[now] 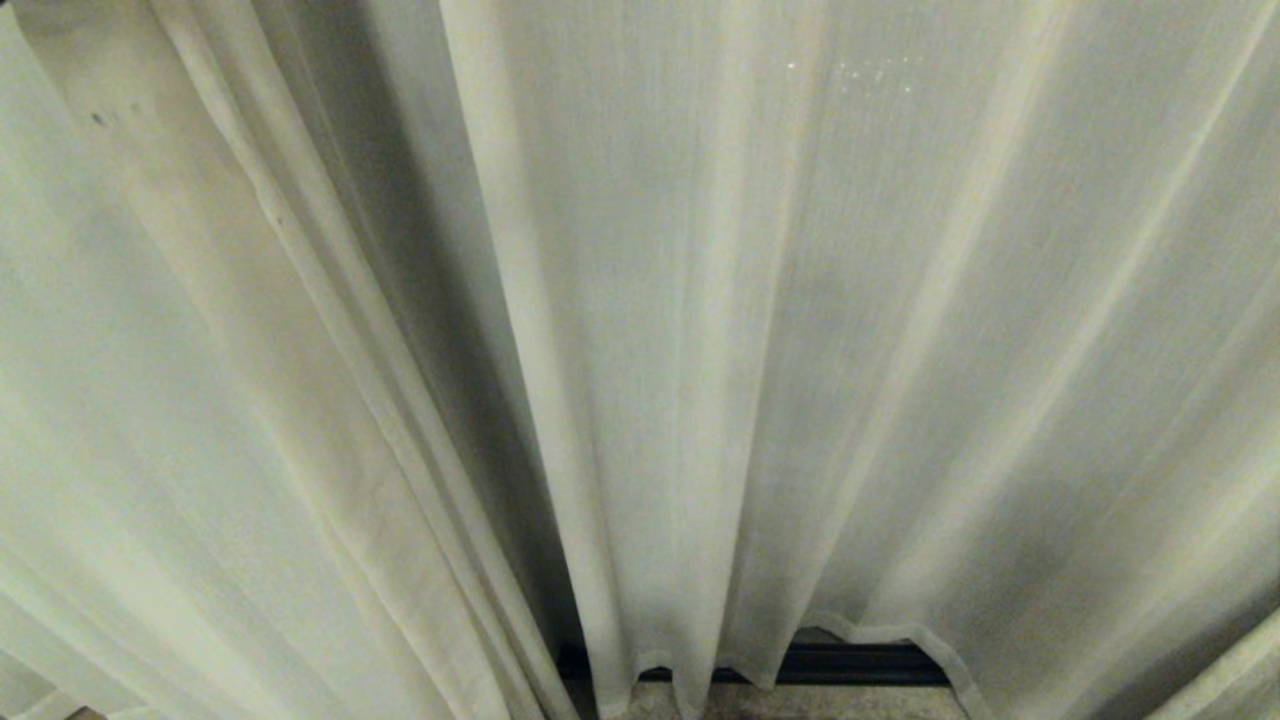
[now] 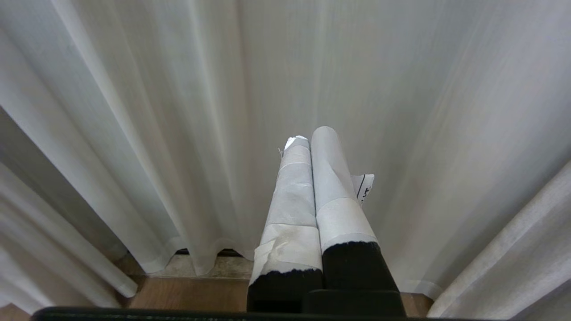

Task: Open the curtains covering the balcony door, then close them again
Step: Close the inner curtains on both sides

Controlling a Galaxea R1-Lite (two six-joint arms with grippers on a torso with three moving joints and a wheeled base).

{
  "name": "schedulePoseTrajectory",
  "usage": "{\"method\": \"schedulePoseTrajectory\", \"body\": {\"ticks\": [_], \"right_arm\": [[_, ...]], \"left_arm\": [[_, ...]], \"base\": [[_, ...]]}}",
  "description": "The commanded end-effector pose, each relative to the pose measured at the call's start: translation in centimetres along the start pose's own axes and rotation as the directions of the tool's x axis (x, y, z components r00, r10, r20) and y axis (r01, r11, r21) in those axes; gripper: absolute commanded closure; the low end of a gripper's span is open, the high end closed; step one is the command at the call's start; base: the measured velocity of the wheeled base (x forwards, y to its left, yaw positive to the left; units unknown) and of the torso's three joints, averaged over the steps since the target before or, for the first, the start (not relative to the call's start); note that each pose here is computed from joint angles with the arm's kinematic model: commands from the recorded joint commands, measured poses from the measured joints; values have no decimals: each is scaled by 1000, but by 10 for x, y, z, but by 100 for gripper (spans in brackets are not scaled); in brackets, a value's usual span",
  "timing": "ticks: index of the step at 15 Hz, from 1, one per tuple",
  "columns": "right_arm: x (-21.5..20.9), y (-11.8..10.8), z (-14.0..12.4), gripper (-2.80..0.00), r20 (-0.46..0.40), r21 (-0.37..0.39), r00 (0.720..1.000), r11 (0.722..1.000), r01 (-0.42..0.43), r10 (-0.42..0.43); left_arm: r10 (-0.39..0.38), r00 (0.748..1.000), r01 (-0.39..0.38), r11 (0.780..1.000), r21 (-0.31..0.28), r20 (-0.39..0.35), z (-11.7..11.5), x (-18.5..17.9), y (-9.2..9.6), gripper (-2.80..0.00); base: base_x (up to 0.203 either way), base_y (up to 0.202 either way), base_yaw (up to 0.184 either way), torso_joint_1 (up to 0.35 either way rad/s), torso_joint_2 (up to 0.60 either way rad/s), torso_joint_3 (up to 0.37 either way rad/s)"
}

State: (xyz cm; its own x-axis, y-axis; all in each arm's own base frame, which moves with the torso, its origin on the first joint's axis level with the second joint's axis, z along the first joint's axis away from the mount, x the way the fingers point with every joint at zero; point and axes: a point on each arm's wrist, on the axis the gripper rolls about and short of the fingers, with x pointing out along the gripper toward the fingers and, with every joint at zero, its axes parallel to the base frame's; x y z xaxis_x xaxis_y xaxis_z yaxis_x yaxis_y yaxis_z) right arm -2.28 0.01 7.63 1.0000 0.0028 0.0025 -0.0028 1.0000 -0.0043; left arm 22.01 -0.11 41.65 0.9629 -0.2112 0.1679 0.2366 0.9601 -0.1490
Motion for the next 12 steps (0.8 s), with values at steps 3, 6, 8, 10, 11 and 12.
{"method": "schedulePoseTrajectory", "body": {"ticks": [3,6,8,10,11,12], "right_arm": [[0,0,0,0,1,0,1000,1000,0,0],[0,0,0,0,1,0,1000,1000,0,0],[0,0,0,0,1,0,1000,1000,0,0],[0,0,0,0,1,0,1000,1000,0,0],[0,0,0,0,1,0,1000,1000,0,0],[0,0,0,0,1,0,1000,1000,0,0]], "left_arm": [[6,1000,-6,1000,1,8,2,-10,-2,0],[44,998,-44,999,10,53,11,-25,-5,0],[73,993,-74,997,14,91,19,-39,-10,0],[92,989,-95,995,15,119,23,-56,-14,0],[99,987,-102,995,15,128,24,-63,-16,0],[99,985,-103,995,16,139,26,-71,-18,0]], "base": [[0,0,0,0,0,0],[0,0,0,0,0,0],[0,0,0,0,0,0],[0,0,0,0,0,0],[0,0,0,0,0,0],[0,0,0,0,0,0]]}}
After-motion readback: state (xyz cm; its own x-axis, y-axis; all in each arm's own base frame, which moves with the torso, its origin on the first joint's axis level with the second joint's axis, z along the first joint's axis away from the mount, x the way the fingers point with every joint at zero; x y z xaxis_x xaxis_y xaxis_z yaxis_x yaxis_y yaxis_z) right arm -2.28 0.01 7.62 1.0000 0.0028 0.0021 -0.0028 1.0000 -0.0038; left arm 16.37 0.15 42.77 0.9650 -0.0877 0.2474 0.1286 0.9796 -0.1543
